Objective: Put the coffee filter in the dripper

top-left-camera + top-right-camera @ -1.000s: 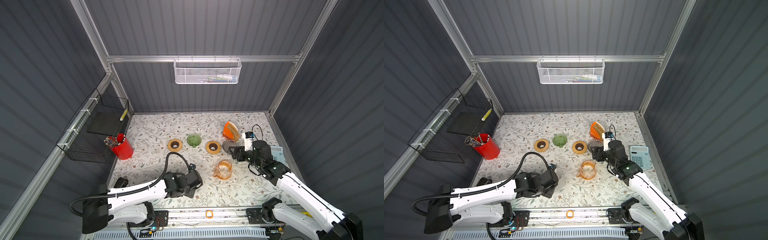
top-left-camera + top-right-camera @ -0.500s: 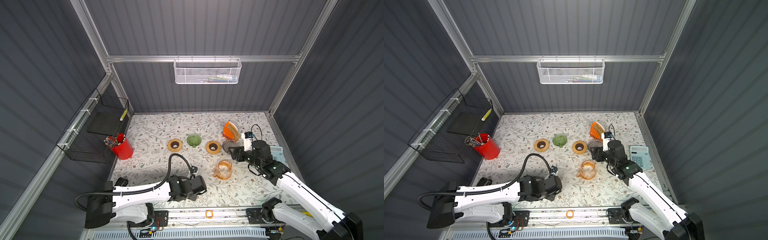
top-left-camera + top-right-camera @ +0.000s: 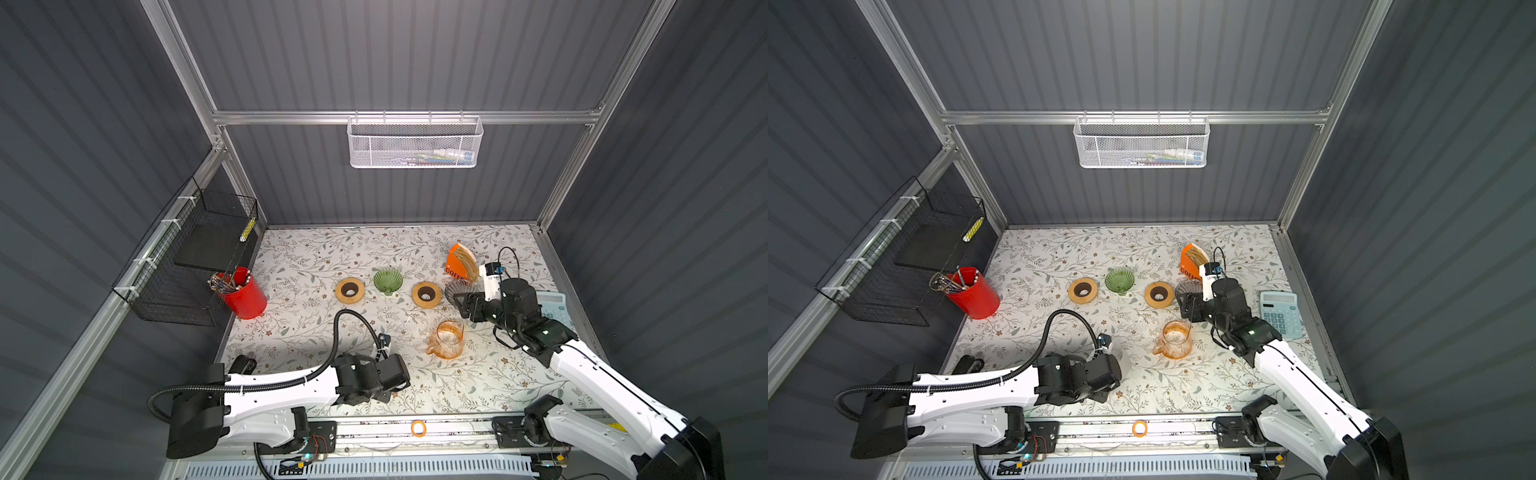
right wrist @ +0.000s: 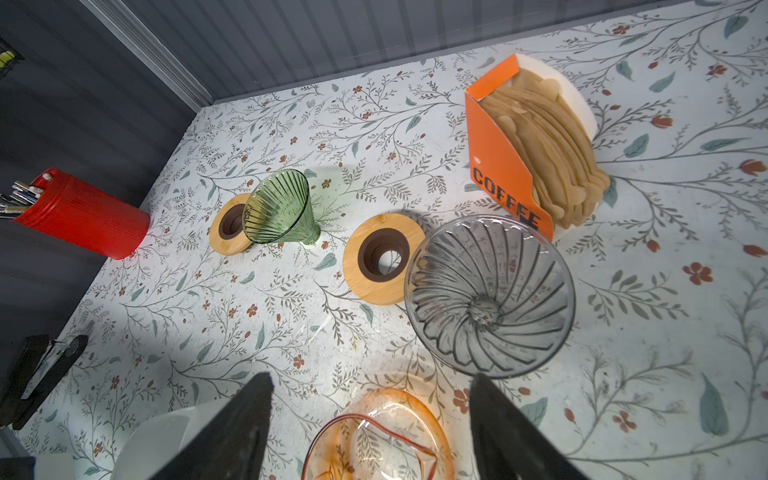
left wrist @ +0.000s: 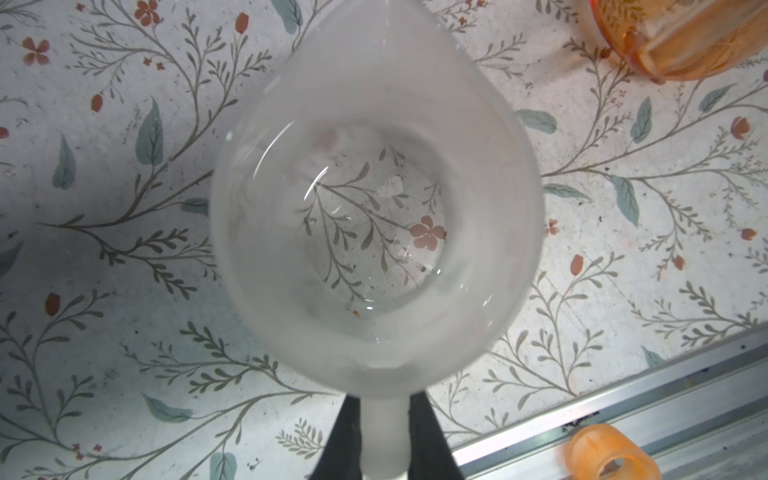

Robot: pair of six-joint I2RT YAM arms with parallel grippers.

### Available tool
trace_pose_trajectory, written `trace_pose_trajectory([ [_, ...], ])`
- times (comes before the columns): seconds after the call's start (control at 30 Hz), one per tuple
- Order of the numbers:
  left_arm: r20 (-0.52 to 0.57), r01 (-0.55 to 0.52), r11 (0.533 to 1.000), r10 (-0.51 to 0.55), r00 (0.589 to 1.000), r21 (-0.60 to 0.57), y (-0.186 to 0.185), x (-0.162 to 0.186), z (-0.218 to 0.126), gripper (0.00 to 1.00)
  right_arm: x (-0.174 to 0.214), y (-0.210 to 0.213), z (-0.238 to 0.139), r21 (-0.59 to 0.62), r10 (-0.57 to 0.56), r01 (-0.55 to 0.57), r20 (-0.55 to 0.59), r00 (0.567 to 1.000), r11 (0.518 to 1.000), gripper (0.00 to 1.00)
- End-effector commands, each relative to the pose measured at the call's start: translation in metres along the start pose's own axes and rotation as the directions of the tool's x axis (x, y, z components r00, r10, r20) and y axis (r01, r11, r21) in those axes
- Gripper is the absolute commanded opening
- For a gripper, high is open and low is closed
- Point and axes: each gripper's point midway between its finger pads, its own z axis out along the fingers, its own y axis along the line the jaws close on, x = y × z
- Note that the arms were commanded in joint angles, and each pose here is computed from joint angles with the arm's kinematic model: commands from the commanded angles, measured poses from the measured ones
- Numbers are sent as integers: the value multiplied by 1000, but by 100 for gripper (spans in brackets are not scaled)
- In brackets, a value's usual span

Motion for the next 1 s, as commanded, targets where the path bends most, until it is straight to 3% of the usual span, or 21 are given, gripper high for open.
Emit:
trace_pose_trajectory([
  [0.0,-7,12,999,-13,1000,-30,8,7,4,30,-10,7,-1,-14,-2,2,17,1000,1000,76],
  [0.23,-29,24,997,-26,999,-78,18,14,8,49,-10,10,2,-24,-1,1,9,1000,1000,77],
  [0.97,28,137,945,-134,991,-297,63,10,-16,47,-16,26,12,-47,-35,34,-18,999,998,77],
])
